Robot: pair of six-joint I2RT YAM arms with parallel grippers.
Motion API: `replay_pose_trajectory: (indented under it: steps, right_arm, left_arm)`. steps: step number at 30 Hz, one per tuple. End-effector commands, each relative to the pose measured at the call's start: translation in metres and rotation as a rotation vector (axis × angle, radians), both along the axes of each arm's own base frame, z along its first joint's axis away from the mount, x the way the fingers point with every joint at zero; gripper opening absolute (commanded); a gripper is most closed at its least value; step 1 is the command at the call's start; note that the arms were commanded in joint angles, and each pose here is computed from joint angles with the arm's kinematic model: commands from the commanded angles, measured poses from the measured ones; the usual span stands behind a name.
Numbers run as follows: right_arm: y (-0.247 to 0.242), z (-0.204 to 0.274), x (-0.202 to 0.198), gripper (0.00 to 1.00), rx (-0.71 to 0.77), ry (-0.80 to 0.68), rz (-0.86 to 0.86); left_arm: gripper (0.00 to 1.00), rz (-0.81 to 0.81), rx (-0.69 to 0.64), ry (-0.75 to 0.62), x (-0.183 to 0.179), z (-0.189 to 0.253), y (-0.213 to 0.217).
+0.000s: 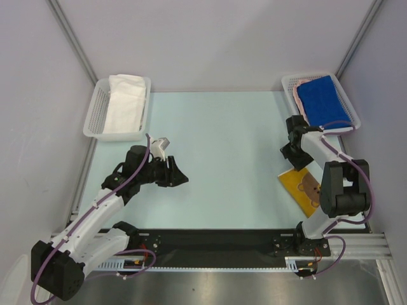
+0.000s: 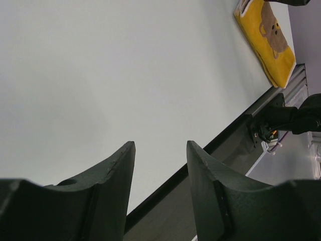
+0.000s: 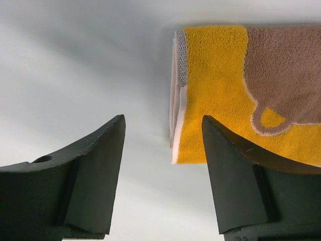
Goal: Fold and stack the towels
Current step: Neatly place the folded towel into the bin
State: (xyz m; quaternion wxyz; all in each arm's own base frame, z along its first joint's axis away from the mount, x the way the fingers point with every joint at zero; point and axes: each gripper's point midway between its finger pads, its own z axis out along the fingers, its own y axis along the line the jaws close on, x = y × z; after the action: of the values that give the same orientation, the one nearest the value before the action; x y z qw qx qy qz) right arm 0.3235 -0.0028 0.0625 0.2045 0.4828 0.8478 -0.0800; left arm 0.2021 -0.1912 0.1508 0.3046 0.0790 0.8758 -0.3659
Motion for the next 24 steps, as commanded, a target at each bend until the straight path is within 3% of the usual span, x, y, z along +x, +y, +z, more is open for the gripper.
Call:
replay_pose_trajectory:
  steps: [1, 10, 17, 24]
  right_arm:
    - [0.002, -0.001, -0.01, 0.67, -0.033, 0.027, 0.0]
    - [0.005, -0.038, -0.015, 0.62, -0.042, 0.115, 0.006]
    - [0.002, -0.062, -0.031, 0.5, -0.059, 0.18, -0.003]
    - [-0.003, -0.06, -0.046, 0.48, -0.047, 0.17, -0.01]
  left_arm:
    - [0.52, -0.007, -0.008, -0.039, 0.003, 0.006, 0.0]
    - [0.52, -0.004, -0.011, -0.049, 0.003, 0.008, 0.001]
    - [0.52, 0.003, -0.008, -0.053, 0.004, 0.008, 0.002]
    - [0.52, 0.001, -0.01, -0.054, 0.004, 0.008, 0.001]
